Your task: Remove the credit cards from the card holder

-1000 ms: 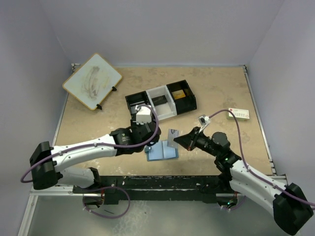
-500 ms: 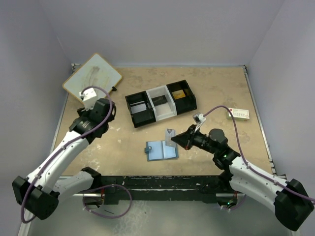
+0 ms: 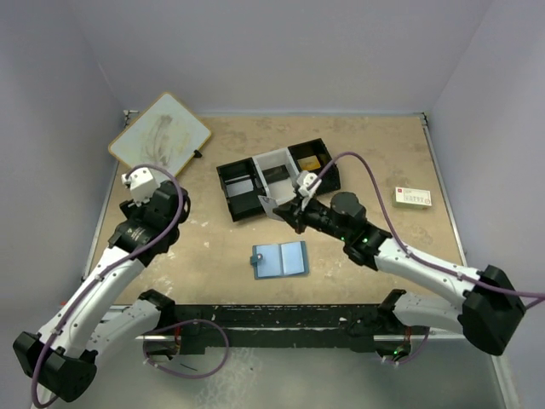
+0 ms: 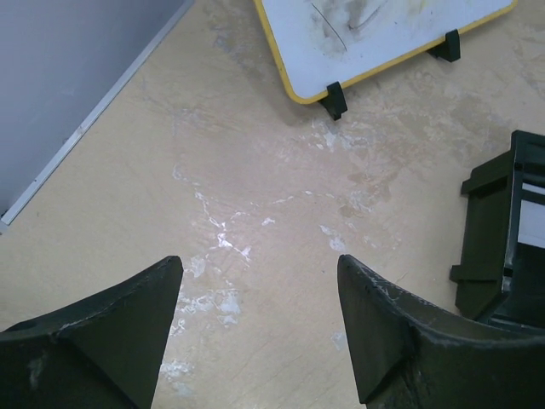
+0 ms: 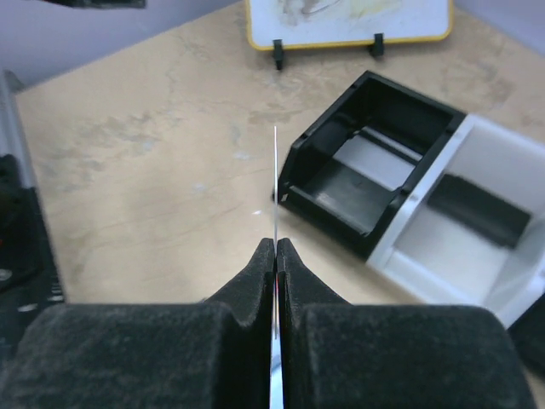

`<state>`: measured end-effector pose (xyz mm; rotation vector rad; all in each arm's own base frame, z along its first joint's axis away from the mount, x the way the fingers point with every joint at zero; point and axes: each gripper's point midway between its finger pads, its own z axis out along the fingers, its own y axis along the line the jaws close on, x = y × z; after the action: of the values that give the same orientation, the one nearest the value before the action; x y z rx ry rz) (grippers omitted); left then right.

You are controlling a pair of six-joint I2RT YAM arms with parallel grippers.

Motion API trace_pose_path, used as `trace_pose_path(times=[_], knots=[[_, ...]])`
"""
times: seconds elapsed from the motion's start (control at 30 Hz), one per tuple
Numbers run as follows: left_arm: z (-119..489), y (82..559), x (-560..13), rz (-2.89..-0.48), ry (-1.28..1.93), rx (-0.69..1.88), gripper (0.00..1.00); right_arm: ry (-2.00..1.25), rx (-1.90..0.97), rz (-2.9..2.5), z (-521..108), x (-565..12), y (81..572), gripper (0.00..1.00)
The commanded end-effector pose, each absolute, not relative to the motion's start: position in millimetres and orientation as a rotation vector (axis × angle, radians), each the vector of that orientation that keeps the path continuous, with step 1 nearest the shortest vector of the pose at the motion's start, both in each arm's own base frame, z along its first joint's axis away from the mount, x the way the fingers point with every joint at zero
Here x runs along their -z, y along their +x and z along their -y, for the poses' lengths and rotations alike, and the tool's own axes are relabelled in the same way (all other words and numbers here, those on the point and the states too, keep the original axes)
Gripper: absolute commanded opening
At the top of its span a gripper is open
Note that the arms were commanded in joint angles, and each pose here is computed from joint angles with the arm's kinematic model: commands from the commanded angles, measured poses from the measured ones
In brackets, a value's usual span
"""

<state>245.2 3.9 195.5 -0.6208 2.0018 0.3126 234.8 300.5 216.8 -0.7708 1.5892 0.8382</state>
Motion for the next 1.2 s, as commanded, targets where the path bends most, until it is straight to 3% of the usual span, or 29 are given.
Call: trace_pose_path(times=[0.0, 0.53, 1.17], knots=[[-24, 237, -219, -1.877, -0.710, -0.350, 0.72, -0.931, -0.609, -1.454, -315, -236, 272, 0.00], [-27, 231, -229, -1.830, -0.732, -0.308, 0.72, -1.346, -0.189, -1.467, -375, -182, 376, 0.00], [-28, 231, -230, -1.825, -0.733, -0.312, 0.71, -1.518, 0.124, -1.273, -408, -138, 429, 0.00]])
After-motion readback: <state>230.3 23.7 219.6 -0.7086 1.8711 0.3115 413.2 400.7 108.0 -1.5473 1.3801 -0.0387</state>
